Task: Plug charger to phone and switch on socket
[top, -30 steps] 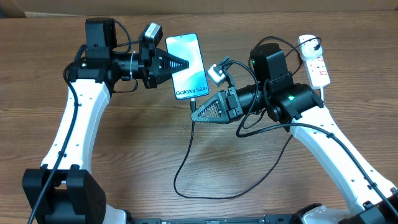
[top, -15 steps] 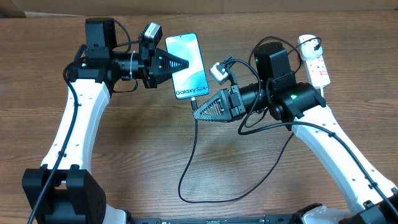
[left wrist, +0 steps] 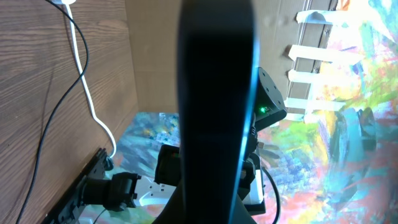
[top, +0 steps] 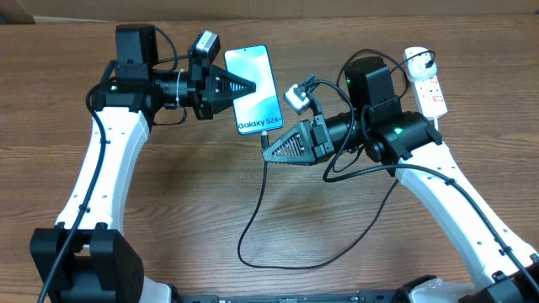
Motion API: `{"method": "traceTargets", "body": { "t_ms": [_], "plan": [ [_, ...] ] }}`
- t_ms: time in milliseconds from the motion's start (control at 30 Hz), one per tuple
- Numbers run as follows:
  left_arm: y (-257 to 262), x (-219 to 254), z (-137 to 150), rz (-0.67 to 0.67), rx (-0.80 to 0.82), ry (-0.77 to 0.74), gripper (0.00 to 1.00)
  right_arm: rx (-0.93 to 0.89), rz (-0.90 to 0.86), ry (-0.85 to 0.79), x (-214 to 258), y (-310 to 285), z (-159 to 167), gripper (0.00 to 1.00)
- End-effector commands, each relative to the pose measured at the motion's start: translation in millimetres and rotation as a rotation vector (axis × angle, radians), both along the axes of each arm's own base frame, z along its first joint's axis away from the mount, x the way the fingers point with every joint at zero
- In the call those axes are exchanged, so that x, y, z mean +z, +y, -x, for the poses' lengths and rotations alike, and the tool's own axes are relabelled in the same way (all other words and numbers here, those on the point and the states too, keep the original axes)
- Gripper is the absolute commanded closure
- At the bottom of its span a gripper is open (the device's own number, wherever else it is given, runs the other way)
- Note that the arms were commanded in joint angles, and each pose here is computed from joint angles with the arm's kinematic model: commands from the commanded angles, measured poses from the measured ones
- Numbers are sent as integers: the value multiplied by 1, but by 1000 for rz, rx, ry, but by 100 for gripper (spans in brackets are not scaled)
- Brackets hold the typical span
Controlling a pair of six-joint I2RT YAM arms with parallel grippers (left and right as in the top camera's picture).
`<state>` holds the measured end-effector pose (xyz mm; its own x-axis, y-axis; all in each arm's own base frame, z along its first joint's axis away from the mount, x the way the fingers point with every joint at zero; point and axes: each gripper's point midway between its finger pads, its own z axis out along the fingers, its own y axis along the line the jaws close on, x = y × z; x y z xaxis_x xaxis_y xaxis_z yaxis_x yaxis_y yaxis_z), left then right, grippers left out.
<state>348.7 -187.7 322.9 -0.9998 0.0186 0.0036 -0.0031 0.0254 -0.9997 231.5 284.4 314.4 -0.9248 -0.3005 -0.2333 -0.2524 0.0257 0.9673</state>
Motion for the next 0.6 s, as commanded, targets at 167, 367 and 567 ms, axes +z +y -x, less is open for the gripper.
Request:
{"method": "traceTargets", "body": {
  "t_ms": [167, 367, 567],
  "plan": [
    [0, 16, 6, 33, -35, -41, 96, 4, -11, 3, 2, -2, 0, 96],
    [0, 16, 6, 33, -35, -40, 96, 6, -11, 4, 2, -2, 0, 96],
    [0, 16, 6, 33, -35, -34, 96, 3, -4, 25, 2, -2, 0, 96]
  ]
}}
